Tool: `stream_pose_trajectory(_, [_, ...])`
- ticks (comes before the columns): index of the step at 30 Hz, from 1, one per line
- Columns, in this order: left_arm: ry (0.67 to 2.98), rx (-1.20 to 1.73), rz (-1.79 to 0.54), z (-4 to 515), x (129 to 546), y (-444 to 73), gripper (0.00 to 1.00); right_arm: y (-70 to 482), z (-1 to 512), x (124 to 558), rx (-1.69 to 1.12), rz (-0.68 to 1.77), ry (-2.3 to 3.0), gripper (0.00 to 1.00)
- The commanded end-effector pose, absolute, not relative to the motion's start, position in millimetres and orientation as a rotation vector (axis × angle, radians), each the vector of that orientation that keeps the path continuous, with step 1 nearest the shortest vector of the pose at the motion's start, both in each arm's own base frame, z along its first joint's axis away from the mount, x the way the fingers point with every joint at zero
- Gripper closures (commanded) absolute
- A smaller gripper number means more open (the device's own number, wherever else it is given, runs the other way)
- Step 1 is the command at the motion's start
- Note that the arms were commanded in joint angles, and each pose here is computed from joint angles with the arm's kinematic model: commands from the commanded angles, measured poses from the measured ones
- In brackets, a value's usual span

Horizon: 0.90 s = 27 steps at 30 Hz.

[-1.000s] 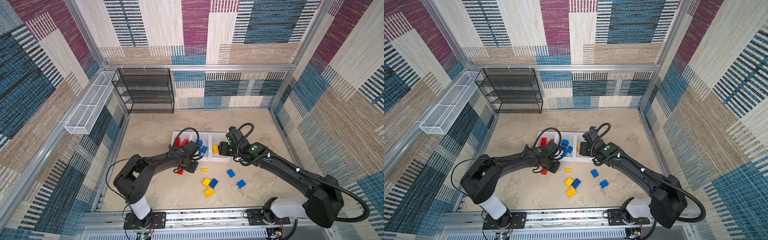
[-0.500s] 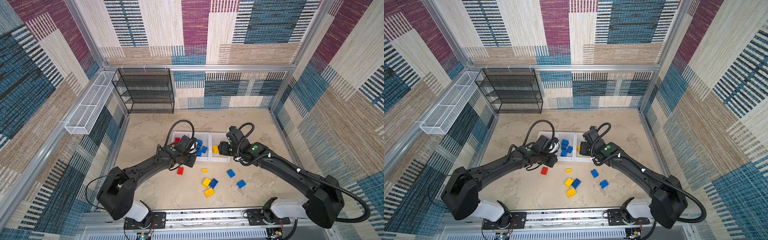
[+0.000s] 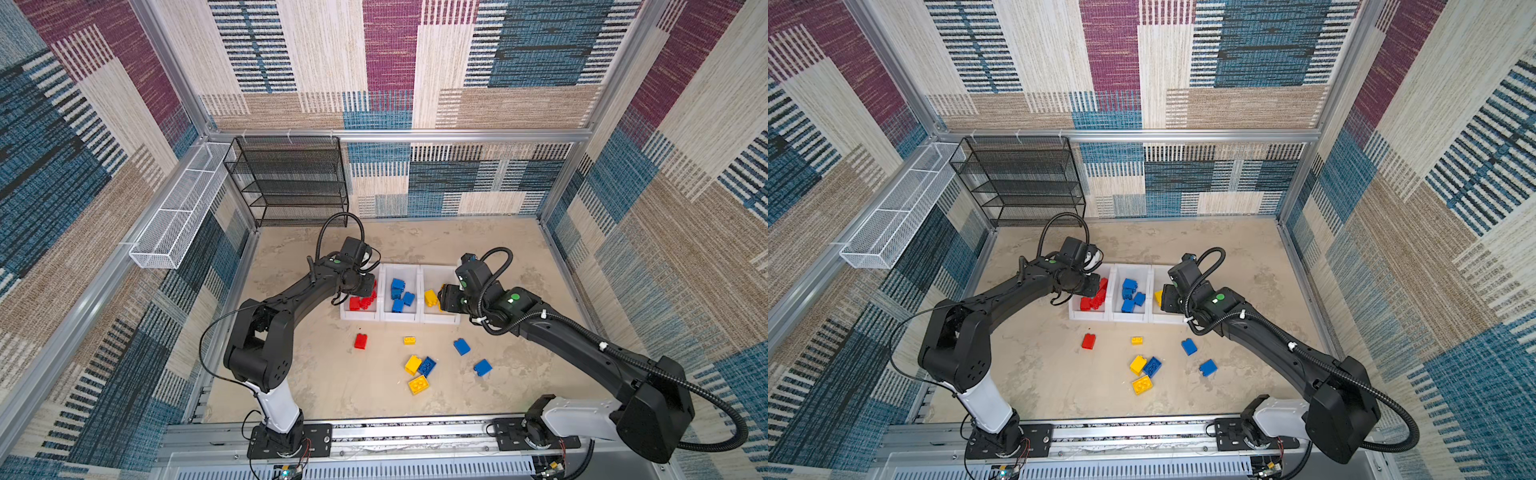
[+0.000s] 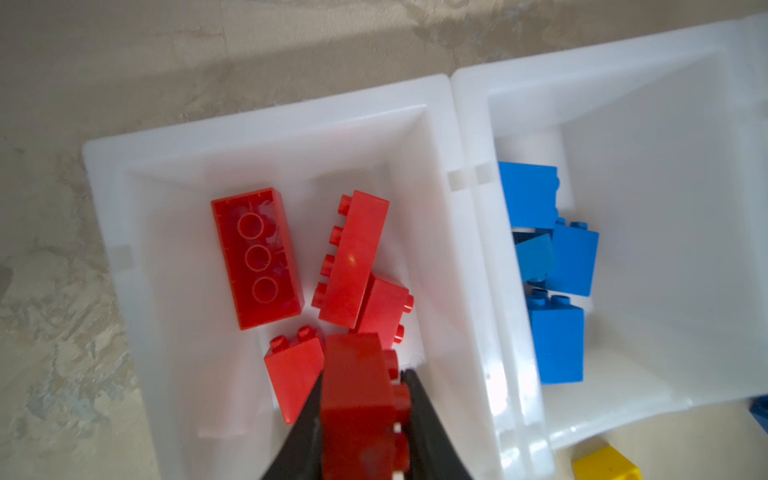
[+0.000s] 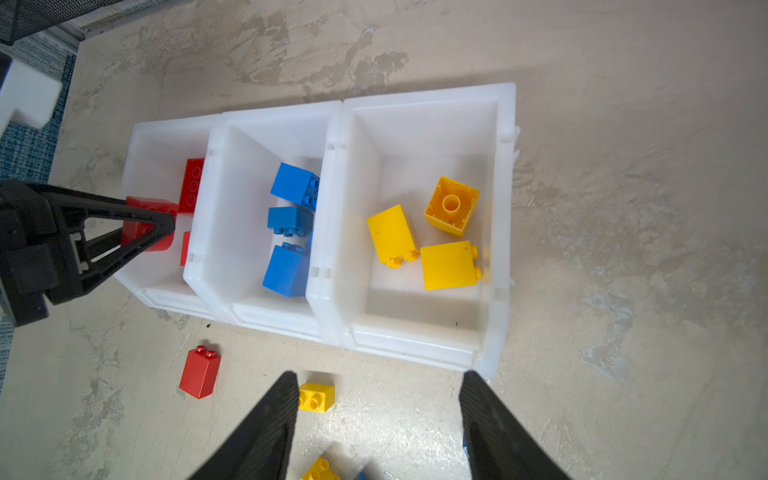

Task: Sort the legos into containers by color
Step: 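Carry the red brick with the left gripper into the nearest compartment and release, then grasp a blue brick beside the bin with the right gripper while the left withdraws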

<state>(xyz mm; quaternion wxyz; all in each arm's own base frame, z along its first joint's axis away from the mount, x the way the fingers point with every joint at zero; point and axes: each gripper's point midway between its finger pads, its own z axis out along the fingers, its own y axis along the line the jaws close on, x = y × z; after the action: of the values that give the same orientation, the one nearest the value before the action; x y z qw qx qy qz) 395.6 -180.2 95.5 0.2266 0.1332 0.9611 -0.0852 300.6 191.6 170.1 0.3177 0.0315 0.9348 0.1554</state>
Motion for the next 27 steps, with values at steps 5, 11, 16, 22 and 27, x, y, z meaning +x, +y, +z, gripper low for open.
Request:
stream_pose_trajectory(5, [2.655, 0.384, -0.216, 95.9, 397.8, -177.0, 0.57, 184.4, 170.6, 298.2, 0.127, 0.394, 2.45, 0.33])
stream_pose_trajectory(11, [2.637, 0.357, -0.256, 105.3, 385.6, -175.1, 0.54, 187.2, 161.2, 298.4, 0.123, 0.396, 2.47, 0.33])
stream_pose_trajectory(16, [2.608, 0.336, -0.265, 115.5, 371.2, -168.4, 0.52, 187.0, 150.6, 295.2, 0.112, 0.383, 2.5, 0.33])
stream_pose_trajectory(22, [2.564, 0.301, -0.306, 131.2, 353.7, -163.3, 0.52, 172.3, 127.7, 277.1, 0.133, 0.328, 2.565, 0.33])
stream_pose_trajectory(27, [2.553, 0.273, -0.325, 135.0, 335.8, -156.5, 0.51, 160.3, 98.3, 255.9, 0.147, 0.292, 2.643, 0.33])
